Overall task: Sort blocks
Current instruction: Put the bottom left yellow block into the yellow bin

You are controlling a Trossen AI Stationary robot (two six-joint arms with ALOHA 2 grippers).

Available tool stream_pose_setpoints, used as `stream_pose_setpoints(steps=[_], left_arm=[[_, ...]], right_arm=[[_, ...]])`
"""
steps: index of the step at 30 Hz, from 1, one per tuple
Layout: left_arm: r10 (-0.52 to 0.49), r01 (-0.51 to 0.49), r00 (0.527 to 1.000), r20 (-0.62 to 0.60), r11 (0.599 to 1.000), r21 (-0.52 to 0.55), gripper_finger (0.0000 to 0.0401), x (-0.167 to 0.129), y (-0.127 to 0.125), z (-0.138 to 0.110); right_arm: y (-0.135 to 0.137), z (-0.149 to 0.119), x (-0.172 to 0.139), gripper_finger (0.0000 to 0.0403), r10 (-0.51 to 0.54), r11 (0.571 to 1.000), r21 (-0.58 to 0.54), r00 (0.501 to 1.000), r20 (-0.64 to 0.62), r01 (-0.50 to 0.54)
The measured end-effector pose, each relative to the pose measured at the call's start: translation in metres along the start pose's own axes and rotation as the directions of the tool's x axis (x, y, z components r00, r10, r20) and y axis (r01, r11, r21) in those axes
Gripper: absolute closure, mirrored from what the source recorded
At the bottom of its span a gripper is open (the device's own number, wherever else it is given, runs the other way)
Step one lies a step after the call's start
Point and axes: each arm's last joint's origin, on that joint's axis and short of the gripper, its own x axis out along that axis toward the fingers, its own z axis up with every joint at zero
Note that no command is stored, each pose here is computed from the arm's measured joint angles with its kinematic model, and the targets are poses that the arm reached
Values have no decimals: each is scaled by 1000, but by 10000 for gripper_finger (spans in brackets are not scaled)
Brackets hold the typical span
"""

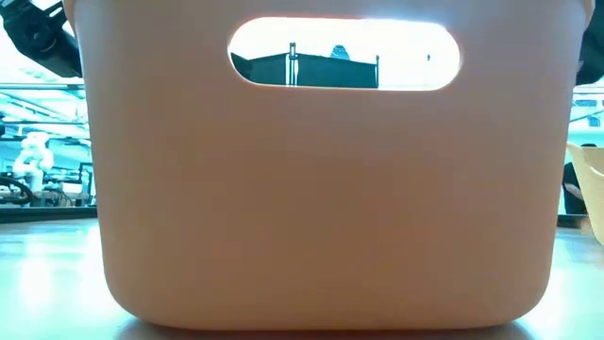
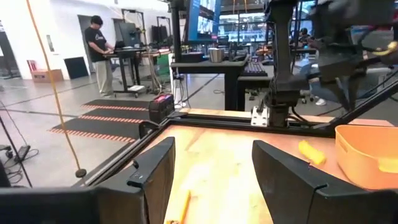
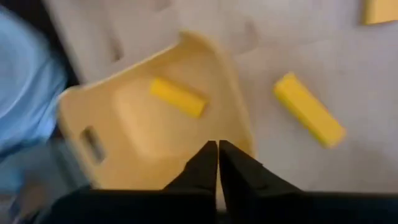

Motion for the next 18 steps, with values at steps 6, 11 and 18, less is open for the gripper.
stream_pose_setpoints(steps=[6,11,18], left_arm=[[4,-4,1000,16,1000,-4,191,0,2,2],[-12,12,1000,17,1000,-7,191,0,1,1],[-14,15,1000,17,1000,-11,191,0,1,2]], right_arm=[[-9,-15,25,372,-131,989,75,990,49,127],[-19,-19,36,341,-198,980,14,980,31,198],[-33,-21,36,307,-369,929,0,927,60,370]])
